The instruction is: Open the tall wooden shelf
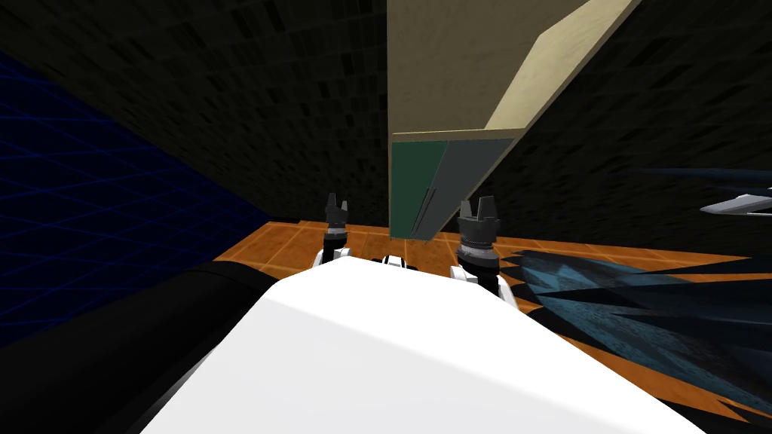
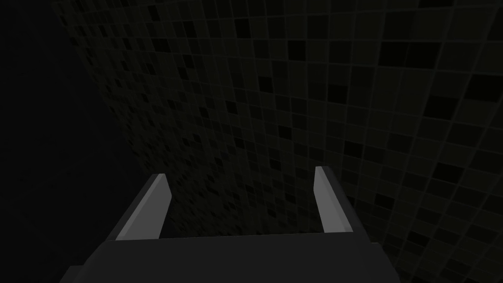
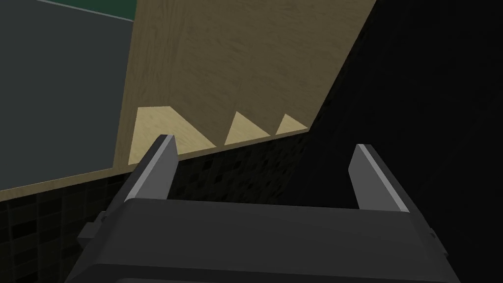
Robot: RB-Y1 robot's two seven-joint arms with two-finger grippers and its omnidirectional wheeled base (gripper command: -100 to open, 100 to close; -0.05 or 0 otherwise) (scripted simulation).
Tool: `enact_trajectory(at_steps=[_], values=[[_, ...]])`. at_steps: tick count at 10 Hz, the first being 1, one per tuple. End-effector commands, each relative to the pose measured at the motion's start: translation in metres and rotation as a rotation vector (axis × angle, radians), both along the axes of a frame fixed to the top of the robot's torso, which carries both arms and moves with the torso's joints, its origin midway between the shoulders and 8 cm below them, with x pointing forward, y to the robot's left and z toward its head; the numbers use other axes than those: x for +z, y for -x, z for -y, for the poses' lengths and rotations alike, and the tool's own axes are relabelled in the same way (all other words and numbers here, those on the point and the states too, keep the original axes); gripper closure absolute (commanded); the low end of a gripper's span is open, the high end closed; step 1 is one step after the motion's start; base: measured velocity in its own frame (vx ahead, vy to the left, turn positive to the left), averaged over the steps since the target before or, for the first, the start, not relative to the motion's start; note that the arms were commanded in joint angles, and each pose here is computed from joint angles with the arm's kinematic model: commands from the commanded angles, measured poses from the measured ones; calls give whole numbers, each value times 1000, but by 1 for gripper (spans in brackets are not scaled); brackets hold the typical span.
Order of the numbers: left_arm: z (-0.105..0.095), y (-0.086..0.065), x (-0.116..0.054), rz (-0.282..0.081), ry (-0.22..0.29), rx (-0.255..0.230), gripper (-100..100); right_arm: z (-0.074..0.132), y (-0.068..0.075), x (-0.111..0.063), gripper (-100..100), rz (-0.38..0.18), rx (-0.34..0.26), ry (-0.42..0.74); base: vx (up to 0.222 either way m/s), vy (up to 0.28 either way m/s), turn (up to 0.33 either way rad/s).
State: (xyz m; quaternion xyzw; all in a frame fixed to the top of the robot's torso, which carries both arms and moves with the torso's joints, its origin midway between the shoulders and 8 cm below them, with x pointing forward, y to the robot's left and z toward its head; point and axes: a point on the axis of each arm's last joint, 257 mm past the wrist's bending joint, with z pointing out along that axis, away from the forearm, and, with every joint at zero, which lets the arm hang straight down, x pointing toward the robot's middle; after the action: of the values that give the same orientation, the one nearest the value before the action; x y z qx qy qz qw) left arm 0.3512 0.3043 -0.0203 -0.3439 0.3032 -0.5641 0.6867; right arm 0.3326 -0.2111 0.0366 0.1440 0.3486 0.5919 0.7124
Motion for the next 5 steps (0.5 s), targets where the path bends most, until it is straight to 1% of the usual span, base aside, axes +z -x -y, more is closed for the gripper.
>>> enact_trajectory(at_steps=[1,5], values=[[0,0,0,0,0,0,0,-3,-12,-19,-100,-35,-34,133,62,91,-46],[0,0,0,0,0,0,0,-1,-31,-49,-100,-78,-112,333,72,102,-47]])
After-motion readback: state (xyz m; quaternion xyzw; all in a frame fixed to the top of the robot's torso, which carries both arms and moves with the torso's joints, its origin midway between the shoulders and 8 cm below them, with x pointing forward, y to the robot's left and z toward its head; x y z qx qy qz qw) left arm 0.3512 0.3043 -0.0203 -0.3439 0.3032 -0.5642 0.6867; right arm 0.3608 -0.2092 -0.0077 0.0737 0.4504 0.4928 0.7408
